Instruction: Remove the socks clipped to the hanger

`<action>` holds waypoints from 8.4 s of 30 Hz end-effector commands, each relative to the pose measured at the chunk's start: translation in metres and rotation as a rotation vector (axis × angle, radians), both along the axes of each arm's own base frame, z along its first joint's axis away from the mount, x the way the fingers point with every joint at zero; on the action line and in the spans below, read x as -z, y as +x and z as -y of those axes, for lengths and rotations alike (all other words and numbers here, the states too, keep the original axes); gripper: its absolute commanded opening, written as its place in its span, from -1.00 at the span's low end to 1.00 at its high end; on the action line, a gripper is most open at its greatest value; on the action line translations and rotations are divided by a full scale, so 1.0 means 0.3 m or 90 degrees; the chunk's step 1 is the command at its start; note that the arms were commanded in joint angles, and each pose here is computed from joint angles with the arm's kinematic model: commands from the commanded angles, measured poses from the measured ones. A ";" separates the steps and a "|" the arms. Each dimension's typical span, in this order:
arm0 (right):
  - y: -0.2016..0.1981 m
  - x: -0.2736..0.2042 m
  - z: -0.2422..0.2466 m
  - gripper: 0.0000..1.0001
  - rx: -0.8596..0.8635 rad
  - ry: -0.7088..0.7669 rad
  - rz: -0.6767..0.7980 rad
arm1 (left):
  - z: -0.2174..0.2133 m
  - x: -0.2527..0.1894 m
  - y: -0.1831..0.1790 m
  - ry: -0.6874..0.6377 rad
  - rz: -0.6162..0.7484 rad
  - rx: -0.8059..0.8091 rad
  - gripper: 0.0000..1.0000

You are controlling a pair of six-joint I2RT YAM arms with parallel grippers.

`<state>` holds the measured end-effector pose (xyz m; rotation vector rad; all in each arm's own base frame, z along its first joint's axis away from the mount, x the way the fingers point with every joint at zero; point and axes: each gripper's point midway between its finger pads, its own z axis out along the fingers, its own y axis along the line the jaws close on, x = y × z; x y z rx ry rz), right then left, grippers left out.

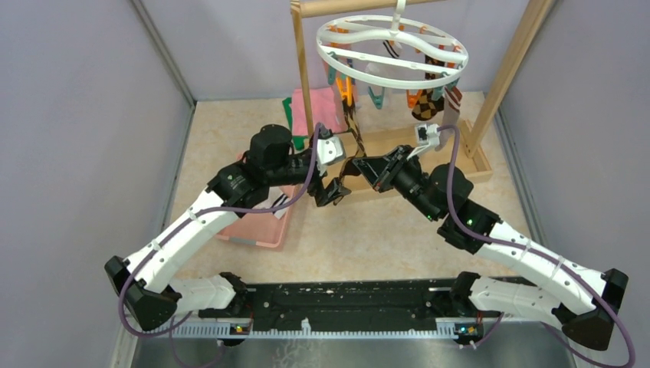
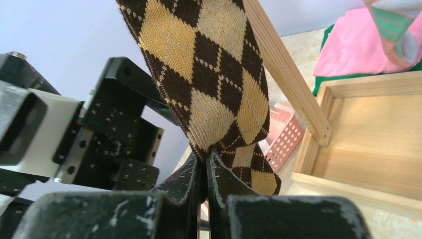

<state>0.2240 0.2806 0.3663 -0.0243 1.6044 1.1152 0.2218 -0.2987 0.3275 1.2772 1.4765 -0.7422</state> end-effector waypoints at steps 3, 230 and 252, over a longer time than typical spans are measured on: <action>-0.030 -0.130 0.008 -0.96 -0.014 0.085 0.018 | 0.006 0.000 0.092 -0.023 0.057 -0.080 0.60; 0.336 0.137 0.493 -1.00 0.275 -0.183 0.063 | -0.185 -0.279 -0.007 -0.111 -0.098 -0.128 0.98; 0.163 0.017 0.030 -1.00 0.046 -0.034 0.046 | -0.111 -0.175 0.004 -0.094 -0.091 -0.039 0.98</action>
